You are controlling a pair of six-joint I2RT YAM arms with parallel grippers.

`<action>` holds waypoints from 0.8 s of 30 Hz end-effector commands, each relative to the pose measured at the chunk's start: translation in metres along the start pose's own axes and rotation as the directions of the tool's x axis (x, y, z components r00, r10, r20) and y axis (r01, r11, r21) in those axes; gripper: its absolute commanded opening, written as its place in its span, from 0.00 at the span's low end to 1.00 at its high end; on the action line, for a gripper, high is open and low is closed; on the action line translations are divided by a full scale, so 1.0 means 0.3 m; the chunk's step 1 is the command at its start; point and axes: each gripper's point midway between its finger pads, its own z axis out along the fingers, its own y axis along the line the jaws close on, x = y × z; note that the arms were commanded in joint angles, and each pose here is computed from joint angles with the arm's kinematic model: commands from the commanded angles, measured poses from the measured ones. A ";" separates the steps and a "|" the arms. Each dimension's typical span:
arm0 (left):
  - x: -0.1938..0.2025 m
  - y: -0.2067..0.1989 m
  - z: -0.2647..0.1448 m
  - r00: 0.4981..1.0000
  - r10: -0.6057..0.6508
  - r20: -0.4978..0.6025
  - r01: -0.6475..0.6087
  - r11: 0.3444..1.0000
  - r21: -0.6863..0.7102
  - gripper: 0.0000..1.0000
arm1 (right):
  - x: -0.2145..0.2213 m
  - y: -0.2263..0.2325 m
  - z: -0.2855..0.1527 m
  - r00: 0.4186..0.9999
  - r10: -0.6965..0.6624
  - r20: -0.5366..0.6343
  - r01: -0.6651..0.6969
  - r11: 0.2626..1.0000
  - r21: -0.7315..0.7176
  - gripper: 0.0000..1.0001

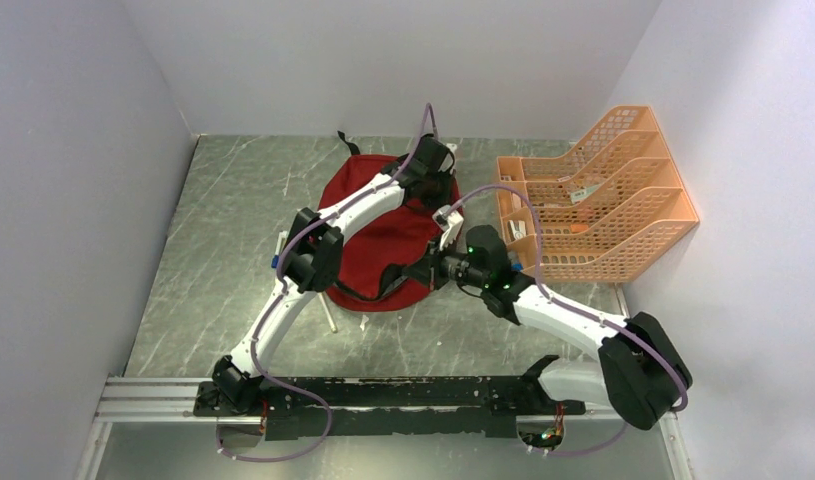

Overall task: Pack the student bag
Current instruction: Zip the student bag at the center of the board.

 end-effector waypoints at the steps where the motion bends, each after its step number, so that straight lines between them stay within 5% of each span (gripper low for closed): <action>1: -0.094 -0.035 0.012 0.996 0.000 0.092 -0.006 0.998 0.058 0.05 | -0.002 0.143 0.037 1.000 0.023 0.008 -0.022 0.990 -0.136 0.00; 9: -0.076 -0.057 0.009 0.997 0.016 0.082 -0.023 0.996 0.085 0.05 | -0.023 0.294 0.115 0.999 0.035 0.019 -0.027 0.945 -0.326 0.00; 13: -0.088 -0.069 -0.029 0.995 0.044 0.089 -0.053 0.994 0.100 0.05 | -0.041 0.249 0.134 0.998 0.034 0.046 -0.021 0.968 -0.249 0.00; 17: -0.176 -0.041 -0.152 0.985 0.056 0.164 -0.067 0.996 0.066 0.52 | -0.055 0.152 0.111 0.995 0.034 0.089 -0.028 0.997 -0.067 0.00; 24: -0.354 0.076 -0.527 0.930 0.065 0.361 -0.059 0.998 -0.028 0.79 | -0.080 0.008 0.062 0.988 0.054 0.145 -0.082 0.978 0.193 0.00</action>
